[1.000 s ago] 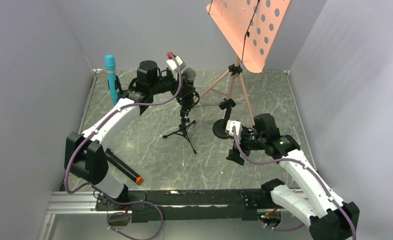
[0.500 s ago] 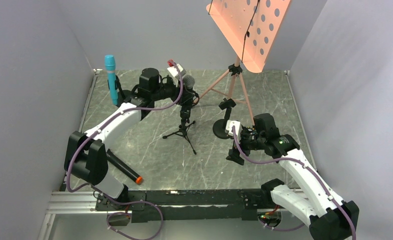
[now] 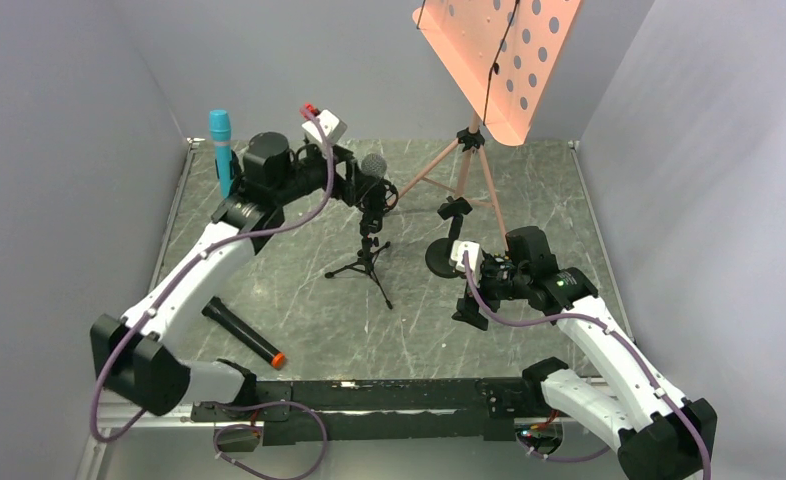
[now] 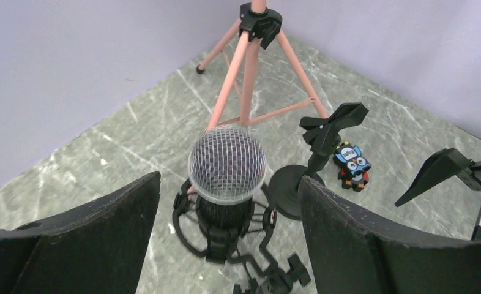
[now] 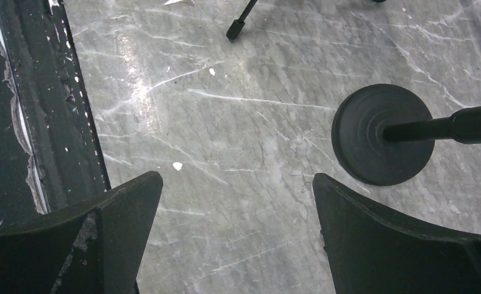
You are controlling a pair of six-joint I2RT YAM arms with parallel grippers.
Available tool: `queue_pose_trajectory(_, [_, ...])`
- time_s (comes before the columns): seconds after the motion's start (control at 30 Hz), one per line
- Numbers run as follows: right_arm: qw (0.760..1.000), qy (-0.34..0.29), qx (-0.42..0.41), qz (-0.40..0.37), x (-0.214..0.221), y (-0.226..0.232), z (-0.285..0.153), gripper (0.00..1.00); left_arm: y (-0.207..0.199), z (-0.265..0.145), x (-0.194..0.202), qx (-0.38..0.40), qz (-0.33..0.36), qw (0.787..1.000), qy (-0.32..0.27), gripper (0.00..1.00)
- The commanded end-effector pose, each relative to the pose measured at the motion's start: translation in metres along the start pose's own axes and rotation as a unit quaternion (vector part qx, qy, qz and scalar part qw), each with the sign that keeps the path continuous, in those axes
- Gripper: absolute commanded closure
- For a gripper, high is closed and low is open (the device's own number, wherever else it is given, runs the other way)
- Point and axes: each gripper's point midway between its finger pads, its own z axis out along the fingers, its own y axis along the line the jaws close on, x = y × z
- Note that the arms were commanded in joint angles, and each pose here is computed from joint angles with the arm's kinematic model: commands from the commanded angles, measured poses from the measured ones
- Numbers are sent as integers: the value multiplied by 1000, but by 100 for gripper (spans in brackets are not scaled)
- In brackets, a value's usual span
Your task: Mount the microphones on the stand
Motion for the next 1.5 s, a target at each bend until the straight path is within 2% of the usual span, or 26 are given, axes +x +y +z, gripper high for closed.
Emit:
queue_pose_trajectory(0.0, [1000,-8,3,-15,-5,-3,-1,0,2,-36,-8,-51,24,998,-28,13])
queue_pose_trajectory(0.1, [1000,-6,5,-15,-4,-4,-1,0,4,-72,-6,-103,31,992,-67,11])
queue_pose_trajectory(0.2, [1000,-2,7,-15,-1,-5,-1,0,5,-105,13,-147,8,984,-97,1])
queue_pose_trajectory(0.4, [1000,5,12,-14,2,-8,1,0,-18,-126,70,-114,-47,985,-120,1])
queue_pose_trajectory(0.57, [1000,11,4,-7,6,-7,4,0,-33,-122,113,-67,-48,989,-125,1])
queue_pose_trajectory(0.73, [1000,16,1,-2,9,-7,5,0,-40,-120,132,-38,-19,985,-170,1])
queue_pose_trajectory(0.87, [1000,14,6,-3,10,-9,5,0,-38,-109,143,-29,-18,988,-152,1])
queue_pose_trajectory(1.33, [1000,10,13,-6,11,-11,3,0,-46,-68,127,27,3,985,-173,1])
queue_pose_trajectory(1.47, [1000,10,14,-8,11,-11,3,0,-39,-48,130,18,17,987,-161,1])
